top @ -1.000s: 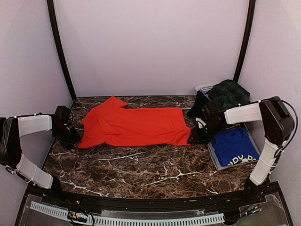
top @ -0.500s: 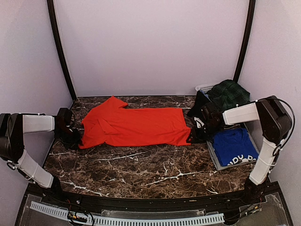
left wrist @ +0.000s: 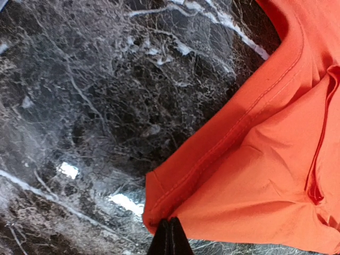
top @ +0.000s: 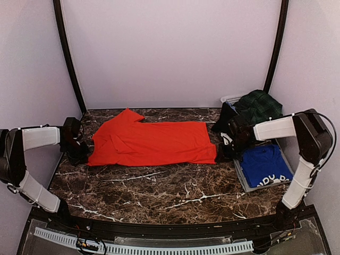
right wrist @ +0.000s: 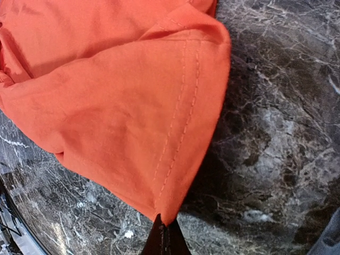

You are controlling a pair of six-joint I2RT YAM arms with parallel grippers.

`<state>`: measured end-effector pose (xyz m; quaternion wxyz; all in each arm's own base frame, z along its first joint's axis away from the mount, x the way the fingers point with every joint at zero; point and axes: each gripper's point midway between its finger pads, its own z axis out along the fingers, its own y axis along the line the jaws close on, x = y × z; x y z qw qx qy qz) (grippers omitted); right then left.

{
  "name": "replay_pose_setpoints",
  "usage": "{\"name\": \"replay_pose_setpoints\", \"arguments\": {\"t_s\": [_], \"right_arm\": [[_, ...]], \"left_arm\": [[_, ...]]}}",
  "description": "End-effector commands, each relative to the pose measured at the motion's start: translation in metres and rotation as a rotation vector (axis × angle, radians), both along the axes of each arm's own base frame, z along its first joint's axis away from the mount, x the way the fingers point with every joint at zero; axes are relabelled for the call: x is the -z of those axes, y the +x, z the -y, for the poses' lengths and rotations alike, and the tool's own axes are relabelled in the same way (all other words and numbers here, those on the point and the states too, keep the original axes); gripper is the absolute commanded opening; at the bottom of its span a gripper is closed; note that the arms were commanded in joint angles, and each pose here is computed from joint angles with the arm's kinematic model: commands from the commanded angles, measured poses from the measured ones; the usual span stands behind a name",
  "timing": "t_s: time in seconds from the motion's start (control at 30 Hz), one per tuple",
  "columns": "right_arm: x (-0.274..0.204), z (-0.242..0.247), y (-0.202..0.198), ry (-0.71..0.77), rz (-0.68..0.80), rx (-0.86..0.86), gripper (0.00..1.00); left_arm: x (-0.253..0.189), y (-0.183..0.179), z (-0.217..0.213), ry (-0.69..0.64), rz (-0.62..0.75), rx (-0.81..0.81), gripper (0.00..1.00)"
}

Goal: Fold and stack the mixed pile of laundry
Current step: Smooth out the 1/3-folded T-shirt at the center of the board.

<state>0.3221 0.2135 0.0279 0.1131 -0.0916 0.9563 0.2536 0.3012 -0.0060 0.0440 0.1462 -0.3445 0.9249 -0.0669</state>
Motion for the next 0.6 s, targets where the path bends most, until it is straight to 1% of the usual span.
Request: {"name": "replay_pose_setpoints", "arguments": {"t_s": [0.0, 0.1, 0.2, 0.27, 0.37, 0.43, 0.47, 0.57], "right_arm": [[-0.018, 0.011, -0.007, -0.053, 0.035, 0.005, 0.0], [-0.019, 0.018, -0.012, -0.08, 0.023, 0.009, 0.0], [-0.016, 0.025, -0.022, -0.107, 0.004, 0.016, 0.0], [-0.015, 0.029, -0.03, -0.114, -0.014, 0.024, 0.0], [-0.01, 0.031, -0.041, -0.106, -0.047, 0.03, 0.0], [-0.004, 0.03, -0.048, -0.101, -0.074, 0.024, 0.0], [-0.001, 0.03, -0.051, -0.101, -0.087, 0.022, 0.0], [0.002, 0.029, -0.057, -0.097, -0.104, 0.014, 0.0]], "left_arm": [[-0.024, -0.009, -0.019, 0.112, -0.007, 0.02, 0.0], [-0.025, -0.014, -0.016, 0.101, -0.03, 0.031, 0.0], [-0.026, -0.028, -0.017, 0.102, -0.068, 0.031, 0.0], [-0.029, -0.034, -0.012, 0.07, -0.069, 0.024, 0.0], [-0.034, -0.043, 0.004, -0.017, -0.057, 0.02, 0.0], [-0.033, -0.051, 0.008, -0.045, -0.061, 0.009, 0.0], [-0.028, -0.058, 0.009, -0.05, -0.076, 0.0, 0.0], [-0.026, -0.06, 0.01, -0.046, -0.075, -0.002, 0.02]]}}
